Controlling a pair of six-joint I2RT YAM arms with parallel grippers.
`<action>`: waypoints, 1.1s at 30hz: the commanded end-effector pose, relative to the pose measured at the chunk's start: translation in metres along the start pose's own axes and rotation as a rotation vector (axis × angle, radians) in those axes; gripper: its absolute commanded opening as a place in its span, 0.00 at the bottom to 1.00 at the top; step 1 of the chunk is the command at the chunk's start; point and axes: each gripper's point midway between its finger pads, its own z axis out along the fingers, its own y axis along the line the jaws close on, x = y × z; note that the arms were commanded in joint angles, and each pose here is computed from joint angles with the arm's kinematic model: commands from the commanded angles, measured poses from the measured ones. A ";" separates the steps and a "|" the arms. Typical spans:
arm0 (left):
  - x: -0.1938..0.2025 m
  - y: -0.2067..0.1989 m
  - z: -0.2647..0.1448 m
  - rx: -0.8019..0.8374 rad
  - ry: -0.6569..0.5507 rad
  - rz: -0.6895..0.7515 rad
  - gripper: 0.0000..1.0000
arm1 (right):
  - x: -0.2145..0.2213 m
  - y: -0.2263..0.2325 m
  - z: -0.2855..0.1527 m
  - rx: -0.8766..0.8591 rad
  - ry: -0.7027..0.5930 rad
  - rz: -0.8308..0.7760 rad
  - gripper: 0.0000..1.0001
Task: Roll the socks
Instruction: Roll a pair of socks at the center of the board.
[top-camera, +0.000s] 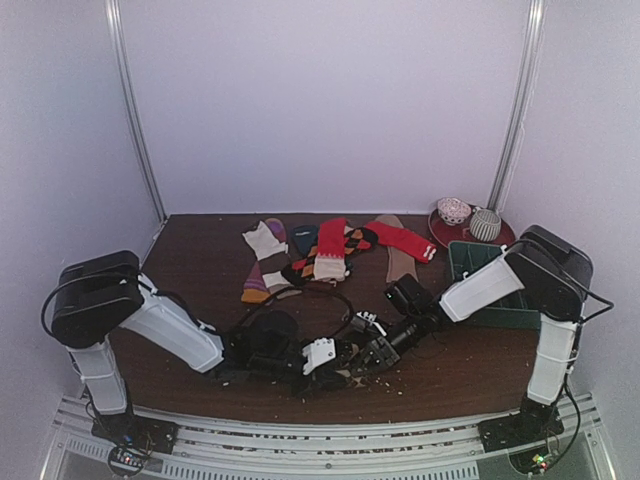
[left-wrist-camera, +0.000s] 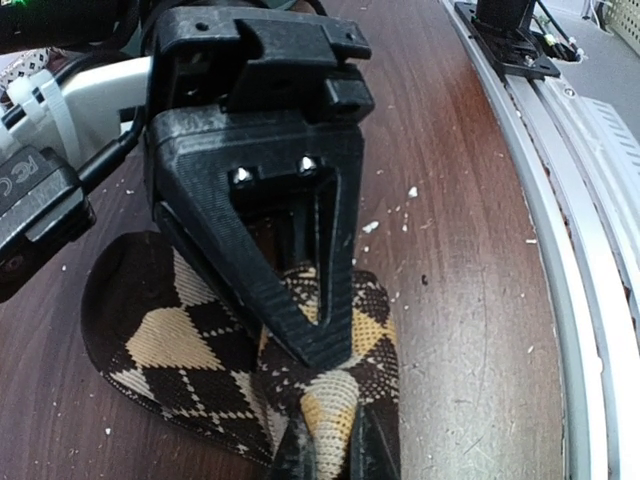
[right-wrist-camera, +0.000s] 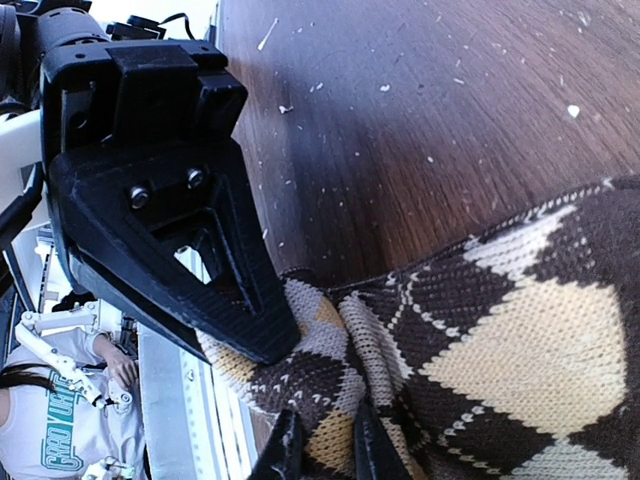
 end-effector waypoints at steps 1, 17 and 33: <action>0.034 0.000 0.012 -0.008 0.118 -0.134 0.00 | 0.040 -0.027 -0.001 0.180 0.085 0.140 0.16; 0.085 -0.006 0.002 0.166 0.470 -0.626 0.00 | -0.046 0.002 -0.113 0.677 -0.644 -0.160 0.56; 0.057 0.030 0.016 0.053 0.346 -0.402 0.00 | -0.058 -0.032 -0.069 0.596 -0.484 -0.068 0.21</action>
